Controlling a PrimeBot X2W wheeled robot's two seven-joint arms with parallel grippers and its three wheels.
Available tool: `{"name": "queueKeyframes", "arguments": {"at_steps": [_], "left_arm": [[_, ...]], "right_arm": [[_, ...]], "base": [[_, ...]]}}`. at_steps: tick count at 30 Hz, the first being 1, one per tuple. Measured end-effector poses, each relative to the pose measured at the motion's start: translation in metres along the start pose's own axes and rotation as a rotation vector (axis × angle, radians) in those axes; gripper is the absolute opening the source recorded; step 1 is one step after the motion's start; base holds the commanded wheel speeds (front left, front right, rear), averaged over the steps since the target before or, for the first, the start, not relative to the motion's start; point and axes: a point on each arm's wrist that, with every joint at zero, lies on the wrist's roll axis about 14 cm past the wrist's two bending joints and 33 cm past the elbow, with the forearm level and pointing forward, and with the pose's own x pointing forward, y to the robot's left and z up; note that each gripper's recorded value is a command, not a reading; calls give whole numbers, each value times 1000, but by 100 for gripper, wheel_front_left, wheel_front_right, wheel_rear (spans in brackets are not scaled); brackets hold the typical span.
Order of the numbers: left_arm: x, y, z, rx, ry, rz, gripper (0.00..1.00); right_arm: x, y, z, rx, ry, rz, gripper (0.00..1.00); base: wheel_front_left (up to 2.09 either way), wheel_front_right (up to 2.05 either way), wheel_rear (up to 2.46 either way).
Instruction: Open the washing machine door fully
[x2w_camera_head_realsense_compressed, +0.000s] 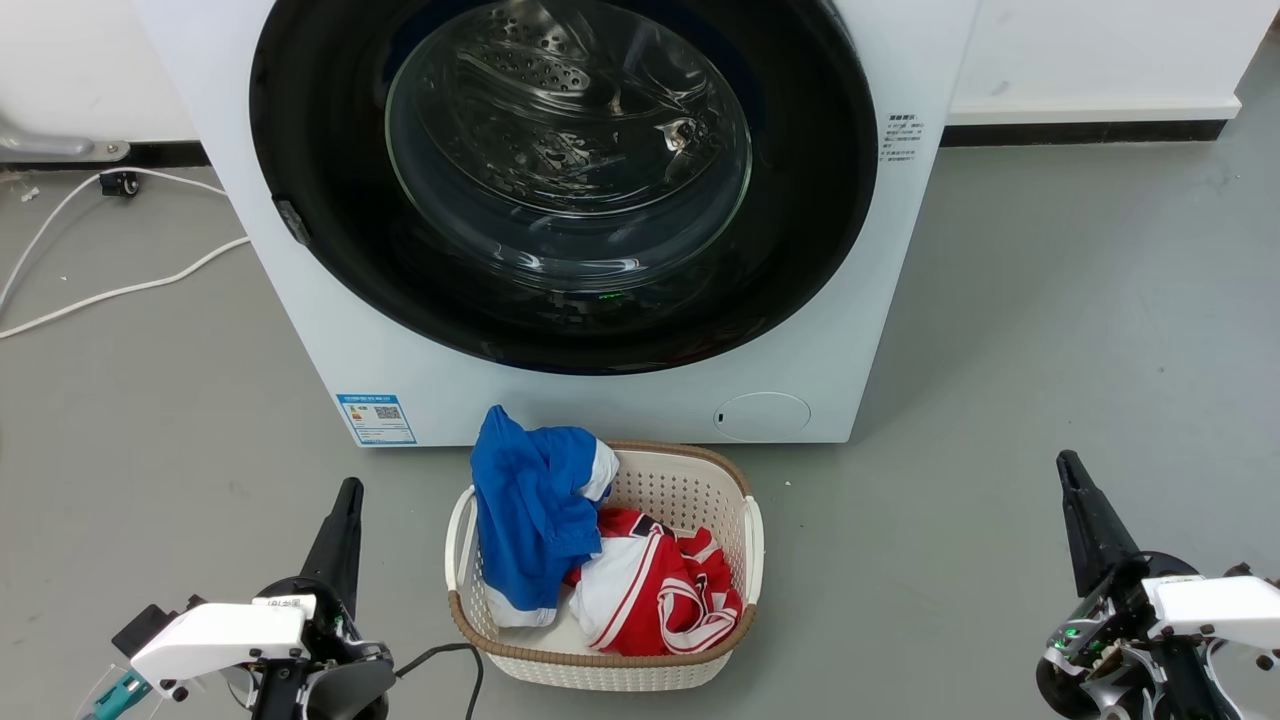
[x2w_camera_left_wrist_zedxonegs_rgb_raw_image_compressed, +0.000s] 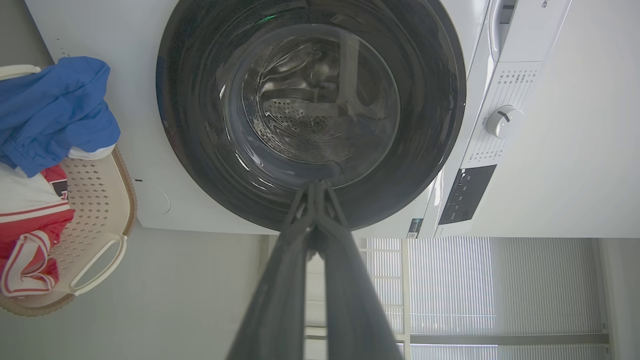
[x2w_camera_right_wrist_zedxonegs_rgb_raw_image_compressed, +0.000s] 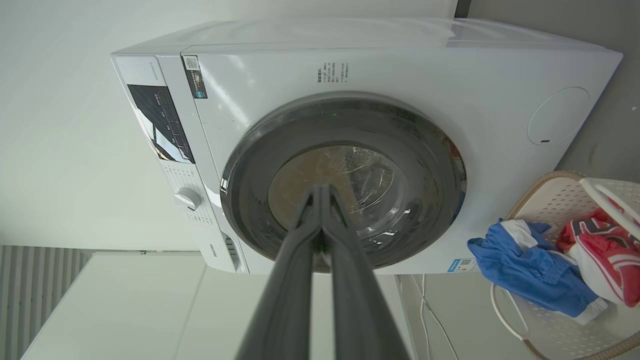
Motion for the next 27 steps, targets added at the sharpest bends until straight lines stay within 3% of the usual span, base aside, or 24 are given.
{"name": "queueKeyframes", "arguments": {"at_steps": [27], "left_arm": [[0, 0, 0, -1, 1, 0, 0]], "right_arm": [[0, 0, 0, -1, -1, 0, 0]], "base": [[0, 0, 0]]}}
